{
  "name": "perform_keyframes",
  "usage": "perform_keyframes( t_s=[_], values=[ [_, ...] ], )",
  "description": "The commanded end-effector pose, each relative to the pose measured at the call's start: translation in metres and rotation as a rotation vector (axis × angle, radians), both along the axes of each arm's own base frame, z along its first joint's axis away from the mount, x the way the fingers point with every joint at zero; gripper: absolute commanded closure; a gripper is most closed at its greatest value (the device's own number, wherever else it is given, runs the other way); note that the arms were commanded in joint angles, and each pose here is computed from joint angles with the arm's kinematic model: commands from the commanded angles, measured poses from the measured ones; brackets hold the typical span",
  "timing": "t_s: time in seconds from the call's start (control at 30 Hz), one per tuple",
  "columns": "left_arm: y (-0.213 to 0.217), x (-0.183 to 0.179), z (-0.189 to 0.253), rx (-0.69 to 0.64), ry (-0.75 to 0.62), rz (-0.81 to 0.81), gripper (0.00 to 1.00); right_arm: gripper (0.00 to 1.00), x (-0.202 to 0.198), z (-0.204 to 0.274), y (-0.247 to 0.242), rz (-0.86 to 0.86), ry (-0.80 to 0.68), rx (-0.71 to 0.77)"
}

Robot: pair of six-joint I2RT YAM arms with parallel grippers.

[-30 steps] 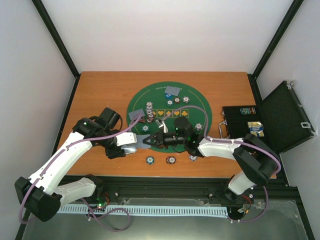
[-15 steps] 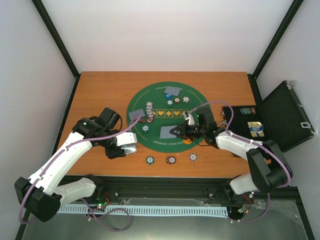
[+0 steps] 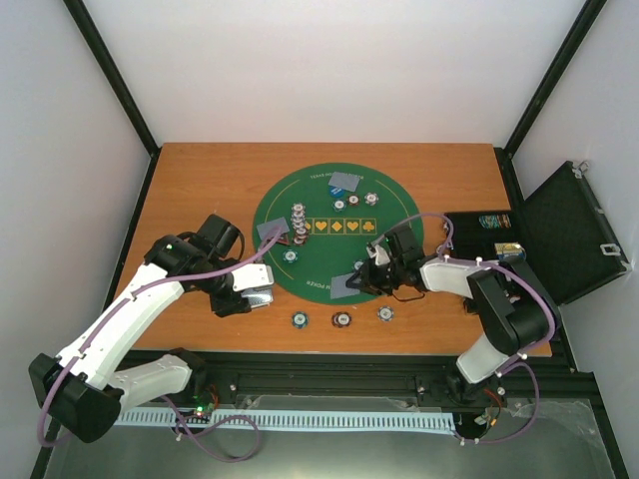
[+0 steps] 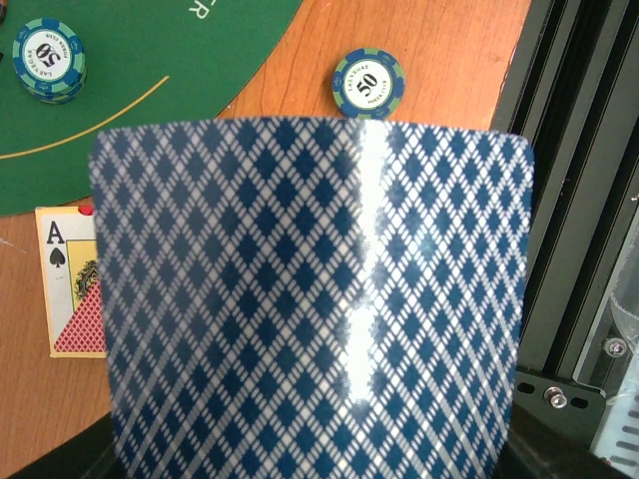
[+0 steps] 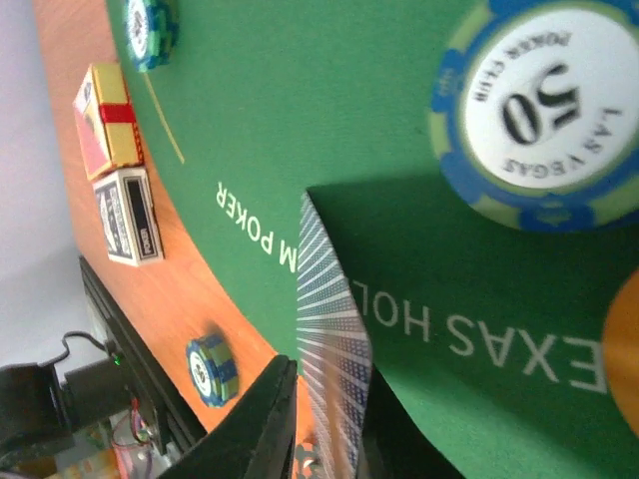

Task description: Distribute texas hold em gaming equipment

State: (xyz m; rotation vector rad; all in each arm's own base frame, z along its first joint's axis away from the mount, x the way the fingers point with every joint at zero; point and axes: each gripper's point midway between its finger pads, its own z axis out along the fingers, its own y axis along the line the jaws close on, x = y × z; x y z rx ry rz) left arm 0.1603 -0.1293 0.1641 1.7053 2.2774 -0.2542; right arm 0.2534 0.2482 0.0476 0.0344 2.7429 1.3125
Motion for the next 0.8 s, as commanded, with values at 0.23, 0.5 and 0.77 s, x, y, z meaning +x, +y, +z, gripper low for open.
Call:
perform_keyframes(
  t_s=[0.23,0.5,0.77],
  values=[
    [-0.006,0.003,0.017,-0.040,-0.046,-0.019,0.77,0.44,0.010,0.016,-0.027,-0.012,-0.100,-0.196],
    [-0.006,0.004,0.018,-0.043,-0.049,-0.022,0.77,0.37,0.015,0.070,-0.032,-0.049,-0.207,-0.182],
    [-0.008,0.007,0.016,-0.046,-0.052,-0.016,0.77,0.23,-0.020,0.143,0.048,0.073,-0.250,0.203]
  ],
)
